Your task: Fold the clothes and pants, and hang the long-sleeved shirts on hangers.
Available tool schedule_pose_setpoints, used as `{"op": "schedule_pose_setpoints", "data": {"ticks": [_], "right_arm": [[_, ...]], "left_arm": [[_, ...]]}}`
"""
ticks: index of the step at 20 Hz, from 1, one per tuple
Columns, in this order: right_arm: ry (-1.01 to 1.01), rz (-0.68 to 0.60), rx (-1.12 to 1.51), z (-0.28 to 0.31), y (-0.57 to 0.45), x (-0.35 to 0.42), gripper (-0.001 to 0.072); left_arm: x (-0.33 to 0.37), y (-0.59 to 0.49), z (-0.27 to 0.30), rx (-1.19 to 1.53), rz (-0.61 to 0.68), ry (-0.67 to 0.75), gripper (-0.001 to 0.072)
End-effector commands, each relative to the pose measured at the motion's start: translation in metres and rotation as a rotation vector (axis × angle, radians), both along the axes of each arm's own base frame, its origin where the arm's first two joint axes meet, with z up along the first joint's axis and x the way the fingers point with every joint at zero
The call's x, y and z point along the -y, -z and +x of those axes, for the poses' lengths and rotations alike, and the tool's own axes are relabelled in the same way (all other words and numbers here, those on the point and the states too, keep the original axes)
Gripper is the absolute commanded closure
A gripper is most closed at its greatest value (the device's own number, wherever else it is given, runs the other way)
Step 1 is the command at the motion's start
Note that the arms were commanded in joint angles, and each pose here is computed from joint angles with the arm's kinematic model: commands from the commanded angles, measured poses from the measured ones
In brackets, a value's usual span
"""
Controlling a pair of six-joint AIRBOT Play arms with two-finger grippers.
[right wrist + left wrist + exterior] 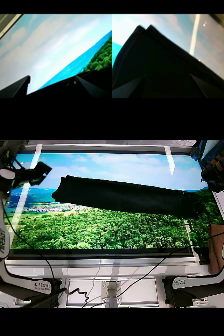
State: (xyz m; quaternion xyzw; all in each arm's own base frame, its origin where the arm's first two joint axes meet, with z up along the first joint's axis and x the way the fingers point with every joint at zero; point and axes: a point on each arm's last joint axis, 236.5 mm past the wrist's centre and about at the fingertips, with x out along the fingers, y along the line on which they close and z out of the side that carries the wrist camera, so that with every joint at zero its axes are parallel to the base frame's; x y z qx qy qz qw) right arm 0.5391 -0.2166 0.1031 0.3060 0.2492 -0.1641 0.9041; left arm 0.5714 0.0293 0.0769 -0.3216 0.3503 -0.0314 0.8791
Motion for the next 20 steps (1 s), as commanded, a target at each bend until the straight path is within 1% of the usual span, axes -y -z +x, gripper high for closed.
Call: {"op": "schedule_pose_setpoints", "data": {"ticks": [1, 2, 3, 6, 10, 12, 14, 17, 18, 19, 20], "right_arm": [[-0.064, -0.017, -0.064, -0.014, -0.003, -0.014, 0.0098], [-0.074, -0.007, -0.08, -0.016, 0.001, -0.017, 0.0097], [-0.081, 0.001, -0.094, -0.018, 0.003, -0.019, 0.0097], [-0.088, 0.007, -0.105, -0.019, 0.005, -0.022, 0.0097], [-0.081, 0.001, -0.093, -0.018, 0.003, -0.019, 0.0098], [-0.077, -0.003, -0.086, -0.017, 0.002, -0.018, 0.0098], [-0.073, -0.006, -0.08, -0.016, 0.0, -0.017, 0.0098], [-0.076, 0.022, -0.066, -0.014, -0.001, -0.022, 0.0098], [-0.08, 0.035, -0.062, -0.013, -0.002, -0.025, 0.0098], [-0.086, 0.038, -0.064, -0.012, -0.002, -0.028, 0.0098], [-0.097, 0.04, -0.07, -0.012, 0.0, -0.033, 0.0098]], "left_arm": [[0.01, 0.038, -0.049, -0.147, -0.036, 0.023, 0.0119], [0.016, 0.055, -0.054, -0.168, -0.046, 0.013, 0.0078], [0.023, 0.075, -0.058, -0.195, -0.048, 0.007, -0.0013], [0.039, 0.127, -0.068, -0.274, -0.081, -0.053, -0.0013], [0.041, 0.166, -0.053, -0.294, -0.157, -0.228, -0.0013], [0.043, 0.176, -0.042, -0.264, -0.162, -0.268, -0.0013], [0.037, 0.178, -0.025, -0.193, -0.165, -0.339, -0.0013], [0.018, 0.164, -0.004, -0.057, -0.113, -0.419, -0.0008], [0.009, 0.157, 0.001, -0.013, -0.098, -0.447, 0.0003], [0.003, 0.152, 0.005, 0.018, -0.088, -0.469, 0.0071], [-0.003, 0.148, 0.008, 0.043, -0.079, -0.487, 0.0204]]}}
